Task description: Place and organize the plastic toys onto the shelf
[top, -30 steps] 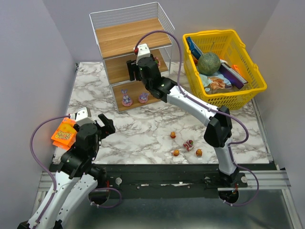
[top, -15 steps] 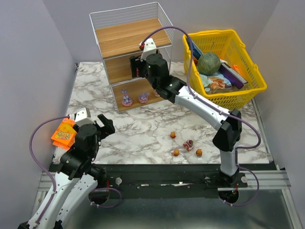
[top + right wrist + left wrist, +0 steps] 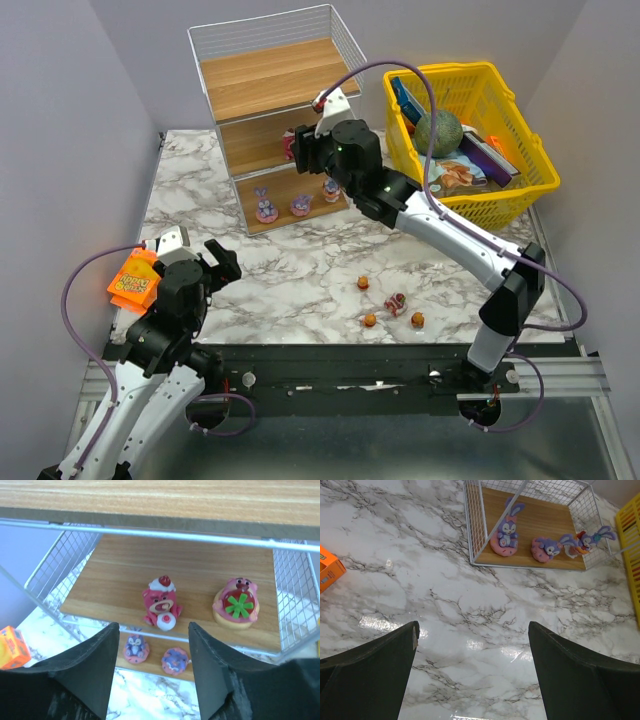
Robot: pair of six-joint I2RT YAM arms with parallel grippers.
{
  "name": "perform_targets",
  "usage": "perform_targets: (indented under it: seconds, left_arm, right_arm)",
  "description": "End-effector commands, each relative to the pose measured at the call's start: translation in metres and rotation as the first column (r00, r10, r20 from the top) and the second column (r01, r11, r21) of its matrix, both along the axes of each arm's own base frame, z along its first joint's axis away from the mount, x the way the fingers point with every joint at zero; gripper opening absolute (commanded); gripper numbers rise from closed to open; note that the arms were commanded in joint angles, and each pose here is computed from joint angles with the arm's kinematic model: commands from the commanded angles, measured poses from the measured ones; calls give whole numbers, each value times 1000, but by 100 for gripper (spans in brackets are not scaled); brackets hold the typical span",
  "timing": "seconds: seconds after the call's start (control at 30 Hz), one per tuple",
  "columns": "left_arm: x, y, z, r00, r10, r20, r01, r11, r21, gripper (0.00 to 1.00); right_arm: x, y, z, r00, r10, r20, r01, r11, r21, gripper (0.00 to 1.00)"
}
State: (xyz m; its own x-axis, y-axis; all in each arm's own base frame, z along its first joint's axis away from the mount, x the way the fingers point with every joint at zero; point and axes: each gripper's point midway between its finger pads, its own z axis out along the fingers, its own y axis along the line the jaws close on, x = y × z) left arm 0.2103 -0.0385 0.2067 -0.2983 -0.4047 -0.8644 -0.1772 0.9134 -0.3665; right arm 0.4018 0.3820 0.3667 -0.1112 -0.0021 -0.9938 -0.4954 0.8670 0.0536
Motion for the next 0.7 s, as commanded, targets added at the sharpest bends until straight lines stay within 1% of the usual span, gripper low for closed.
perform_targets:
  seconds: [0.0, 0.03, 0.1, 0.13, 0.2, 0.23, 0.3, 0.33, 0.37, 0.53, 0.6, 0.67]
  left_arm:
    - [0, 4, 5, 1000, 21, 15, -21, 1000, -2, 99]
    - [0, 4, 5, 1000, 21, 14, -21, 1000, -1, 99]
    - [0, 3, 4, 1000, 18, 12, -18, 1000, 0, 99]
    - [0, 3, 4, 1000, 18, 14, -18, 1000, -1, 99]
    - [0, 2, 5, 1000, 13, 14, -13, 1000, 0, 99]
    - [1, 2, 4, 1000, 11, 11, -11, 1000, 1, 99]
    - [0, 1, 4, 1000, 10, 9, -10, 1000, 1, 99]
    - [1, 1, 4, 1000, 10, 9, -10, 1000, 1, 99]
    - [0, 2, 4, 1000, 10, 9, -10, 1000, 1, 99]
    - [1, 1, 5, 1000, 8, 12, -8, 1000, 0, 99]
    - [1, 1, 4, 1000, 8, 9, -8, 1000, 2, 99]
    - [1, 2, 4, 1000, 12, 8, -12, 1000, 4, 99]
  right_arm:
    - [-20, -12, 3, 998, 38, -47, -36, 999, 29, 58]
    - [-22, -14, -4, 997, 40, -60, -39, 999, 21, 53]
    - [-25, -15, -10, 996, 47, -75, -46, 999, 18, 48]
    - [-25, -15, -14, 995, 49, -86, -49, 999, 12, 41]
    - [-26, -10, -22, 991, 75, -111, -74, 997, 12, 33]
    - [-25, -7, -27, 988, 89, -125, -88, 996, 12, 25]
    - [-25, -2, -29, 981, 121, -153, -116, 992, 44, 14]
    - [-27, 1, -29, 973, 161, -164, -153, 986, 62, 3]
    - [-25, 4, -35, 968, 167, -185, -156, 985, 74, 1]
    - [-19, 15, -42, 949, 225, -221, -210, 973, 93, 1]
    - [-12, 18, -53, 944, 216, -249, -202, 976, 79, 1]
    - [-9, 20, -53, 945, 214, -248, -201, 976, 80, 1]
